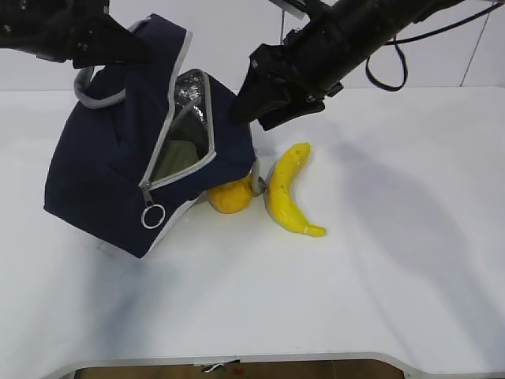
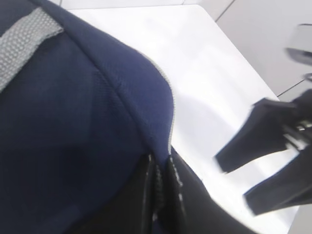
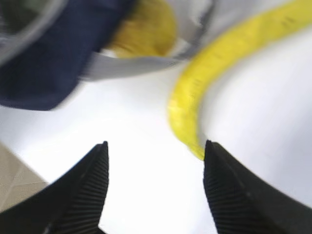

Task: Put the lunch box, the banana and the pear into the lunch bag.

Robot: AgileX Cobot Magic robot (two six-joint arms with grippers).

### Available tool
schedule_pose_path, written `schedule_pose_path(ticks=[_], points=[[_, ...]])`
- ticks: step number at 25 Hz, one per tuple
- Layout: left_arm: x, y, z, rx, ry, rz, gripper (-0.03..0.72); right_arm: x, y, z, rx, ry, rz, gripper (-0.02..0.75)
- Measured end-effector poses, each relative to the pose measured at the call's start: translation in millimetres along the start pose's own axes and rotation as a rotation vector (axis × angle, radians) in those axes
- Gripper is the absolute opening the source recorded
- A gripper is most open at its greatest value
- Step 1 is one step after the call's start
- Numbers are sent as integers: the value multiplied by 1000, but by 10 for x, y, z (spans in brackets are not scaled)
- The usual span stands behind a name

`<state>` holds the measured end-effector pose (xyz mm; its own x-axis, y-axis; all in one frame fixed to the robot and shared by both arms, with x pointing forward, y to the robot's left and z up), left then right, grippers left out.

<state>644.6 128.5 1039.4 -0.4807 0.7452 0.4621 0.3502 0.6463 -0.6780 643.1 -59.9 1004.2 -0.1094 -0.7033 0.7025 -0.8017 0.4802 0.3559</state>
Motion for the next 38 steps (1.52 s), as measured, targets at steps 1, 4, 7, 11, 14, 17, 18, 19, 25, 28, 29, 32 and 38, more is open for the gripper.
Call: schedule_pose_path(ticks=[1,4,7,11,14,17,18,19,25,28,29,32,38], points=[[16,21,-12,3,-3,-3,27,51,-9,26,4,22,30,494],[69,87,-50,15,-14,-11,27,177,-94,171,2,120,129,494],[109,138,-81,27,-25,-18,27,255,-243,370,-38,236,232,494],[113,144,-85,34,-26,-19,27,343,-416,494,-126,296,353,494],[113,139,-79,34,-23,-16,27,371,-502,479,-192,272,416,494],[113,137,-77,35,-21,-15,27,378,-589,374,-235,193,468,495],[113,135,-74,37,-20,-14,27,379,-610,339,-247,167,480,496],[113,133,-72,37,-18,-12,27,369,-644,304,-259,140,492,496],[113,129,-71,39,-17,-10,27,123,-897,298,-331,77,519,496],[113,129,-71,39,-17,-10,27,-76,-1036,404,-373,93,518,496],[113,129,-71,39,-17,-10,27,-132,-1074,433,-390,95,517,496],[113,125,-66,39,-14,-8,27,-246,-1171,467,-421,79,524,496],[113,124,-61,38,-11,-7,27,-355,-1273,432,-472,14,534,496]])
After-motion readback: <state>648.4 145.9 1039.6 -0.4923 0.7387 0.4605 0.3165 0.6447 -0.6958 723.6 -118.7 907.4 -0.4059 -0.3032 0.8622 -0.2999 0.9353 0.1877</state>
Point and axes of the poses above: a point on each arm's last joint axis where the gripper is mounted, x pointing back along that axis away from the gripper, y along the wrist's bending axis when the last joint is at zero, z = x × y, the point moved 8 cm from there along -x, pointing out along that axis toward the gripper, and after that the axes turned 15 degrees about x, right-handed, at the moved point
